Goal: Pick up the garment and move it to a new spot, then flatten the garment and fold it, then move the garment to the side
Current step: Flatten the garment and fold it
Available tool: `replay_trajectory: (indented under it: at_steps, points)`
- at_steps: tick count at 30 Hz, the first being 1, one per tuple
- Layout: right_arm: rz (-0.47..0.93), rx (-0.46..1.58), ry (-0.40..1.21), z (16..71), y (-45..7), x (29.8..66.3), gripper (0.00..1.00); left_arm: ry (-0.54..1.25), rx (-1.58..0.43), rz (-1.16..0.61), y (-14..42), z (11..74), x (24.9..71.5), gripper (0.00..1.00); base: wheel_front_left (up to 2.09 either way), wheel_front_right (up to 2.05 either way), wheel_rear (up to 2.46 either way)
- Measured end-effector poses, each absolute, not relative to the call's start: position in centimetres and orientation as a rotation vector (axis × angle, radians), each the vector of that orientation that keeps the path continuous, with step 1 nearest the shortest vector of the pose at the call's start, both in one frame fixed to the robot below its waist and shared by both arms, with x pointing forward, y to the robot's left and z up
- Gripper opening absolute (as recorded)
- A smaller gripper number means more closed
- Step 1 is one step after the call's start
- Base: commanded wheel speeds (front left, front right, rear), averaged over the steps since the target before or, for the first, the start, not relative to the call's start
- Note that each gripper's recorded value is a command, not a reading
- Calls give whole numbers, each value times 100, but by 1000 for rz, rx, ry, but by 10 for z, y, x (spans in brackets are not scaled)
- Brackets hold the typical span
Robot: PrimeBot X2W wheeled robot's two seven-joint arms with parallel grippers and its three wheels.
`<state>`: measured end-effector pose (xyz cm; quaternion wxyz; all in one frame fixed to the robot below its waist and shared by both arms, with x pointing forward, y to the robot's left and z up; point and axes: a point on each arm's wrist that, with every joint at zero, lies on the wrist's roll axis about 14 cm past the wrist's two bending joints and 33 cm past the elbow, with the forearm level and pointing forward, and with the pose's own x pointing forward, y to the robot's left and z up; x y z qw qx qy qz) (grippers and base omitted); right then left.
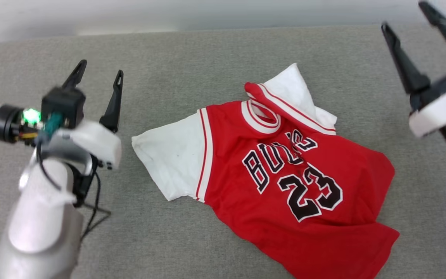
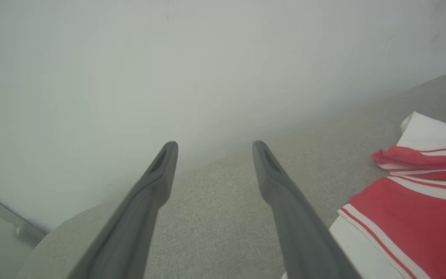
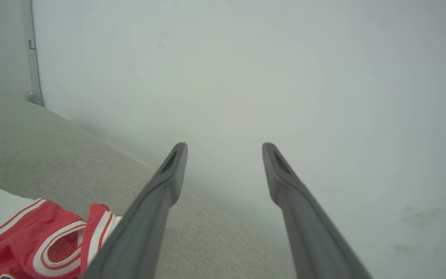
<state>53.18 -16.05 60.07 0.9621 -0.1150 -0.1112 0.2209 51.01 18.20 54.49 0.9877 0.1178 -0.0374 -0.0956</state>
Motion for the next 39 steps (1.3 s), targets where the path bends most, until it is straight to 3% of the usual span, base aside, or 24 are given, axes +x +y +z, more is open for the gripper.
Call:
replay_trajectory:
  at_steps: [8, 17, 31, 36, 37, 38, 39]
  points:
    - [321, -155, -291, 606, -173, 486, 100, 269, 307, -389, 150, 525, 529, 100, 0, 0, 0]
    - [200, -80, -269, 590, -184, 448, 100, 720, 377, -508, 152, 474, 510, 100, 0, 0, 0]
    - [151, -76, -183, 557, -195, 446, 100, 1218, 492, -564, 161, 380, 485, 100, 0, 0, 0]
    - [141, -77, -170, 551, -198, 448, 100, 1266, 508, -592, 159, 369, 480, 100, 0, 0, 0]
    - [141, -77, -169, 551, -198, 449, 100, 1258, 501, -594, 159, 369, 480, 31, 0, 0, 0]
    - [141, -77, -169, 551, -199, 449, 100, 1250, 491, -596, 158, 370, 479, 0, 0, 0, 0]
    - [140, -76, -170, 551, -199, 450, 100, 1241, 482, -596, 159, 371, 479, 0, 0, 0, 0]
